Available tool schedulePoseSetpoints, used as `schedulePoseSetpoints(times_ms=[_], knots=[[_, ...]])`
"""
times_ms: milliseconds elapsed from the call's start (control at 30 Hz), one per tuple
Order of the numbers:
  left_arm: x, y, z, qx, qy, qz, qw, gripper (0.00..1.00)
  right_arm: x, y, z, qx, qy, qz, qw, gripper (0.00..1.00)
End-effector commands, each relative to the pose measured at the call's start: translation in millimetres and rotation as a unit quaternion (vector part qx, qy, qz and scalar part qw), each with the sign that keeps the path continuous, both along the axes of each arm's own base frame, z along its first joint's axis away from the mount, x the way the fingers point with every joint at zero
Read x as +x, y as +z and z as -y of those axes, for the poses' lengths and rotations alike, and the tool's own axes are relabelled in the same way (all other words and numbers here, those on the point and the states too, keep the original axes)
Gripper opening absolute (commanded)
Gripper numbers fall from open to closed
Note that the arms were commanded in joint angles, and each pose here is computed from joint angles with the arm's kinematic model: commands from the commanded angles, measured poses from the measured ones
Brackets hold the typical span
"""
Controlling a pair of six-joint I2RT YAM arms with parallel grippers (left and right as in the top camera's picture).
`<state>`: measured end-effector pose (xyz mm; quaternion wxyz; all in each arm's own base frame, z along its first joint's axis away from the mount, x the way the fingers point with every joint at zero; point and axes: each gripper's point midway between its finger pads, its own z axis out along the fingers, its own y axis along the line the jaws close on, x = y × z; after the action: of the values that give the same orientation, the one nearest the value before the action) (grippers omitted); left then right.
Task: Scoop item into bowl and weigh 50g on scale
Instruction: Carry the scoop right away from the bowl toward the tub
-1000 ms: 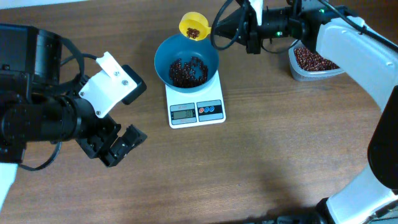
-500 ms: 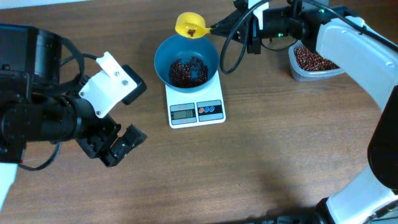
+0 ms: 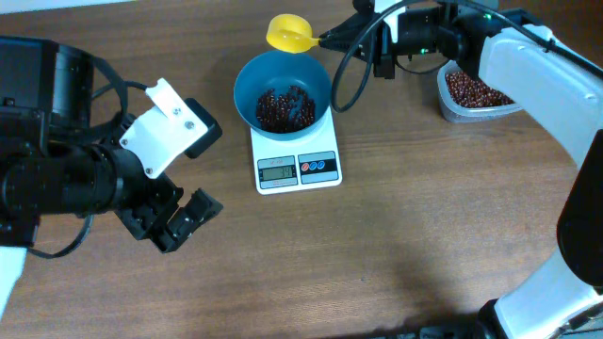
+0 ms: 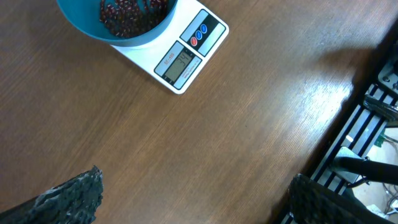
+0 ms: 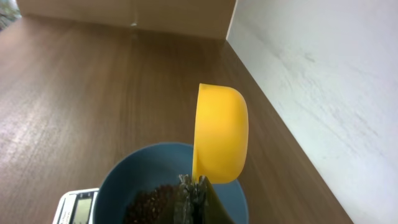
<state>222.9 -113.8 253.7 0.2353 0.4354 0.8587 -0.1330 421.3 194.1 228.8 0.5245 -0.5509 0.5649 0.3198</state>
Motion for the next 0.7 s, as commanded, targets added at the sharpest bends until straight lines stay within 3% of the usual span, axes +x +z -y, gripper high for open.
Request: schedulePoseSetpoints(times_ms=[0, 200, 433, 533, 600, 667], knots=[[0, -1, 1, 0.002, -0.012, 0.003, 1.0, 0.99, 18, -3, 17, -0.006, -0.046, -0.01, 0.999, 0.04], [0, -1, 1, 0.002, -0.012, 0.003, 1.0, 0.99, 58, 29, 86, 0.051, -0.155, -0.021, 0.986, 0.04], [0, -1, 1, 0.002, -0.012, 0.003, 1.0, 0.99, 69, 61, 185, 0.092, -0.291, -0.046, 0.951, 0.04], [0, -1, 1, 0.002, -0.012, 0.003, 1.0, 0.99, 70, 58, 237, 0.078, -0.388, -0.064, 0.916, 0.04], [0, -1, 1, 0.002, -0.012, 0.003, 1.0, 0.99, 67, 22, 276, 0.047, -0.479, -0.129, 0.867, 0.04], [0, -1, 1, 0.002, -0.012, 0.003, 1.0, 0.99, 59, 10, 281, 0.035, -0.486, -0.158, 0.859, 0.04]])
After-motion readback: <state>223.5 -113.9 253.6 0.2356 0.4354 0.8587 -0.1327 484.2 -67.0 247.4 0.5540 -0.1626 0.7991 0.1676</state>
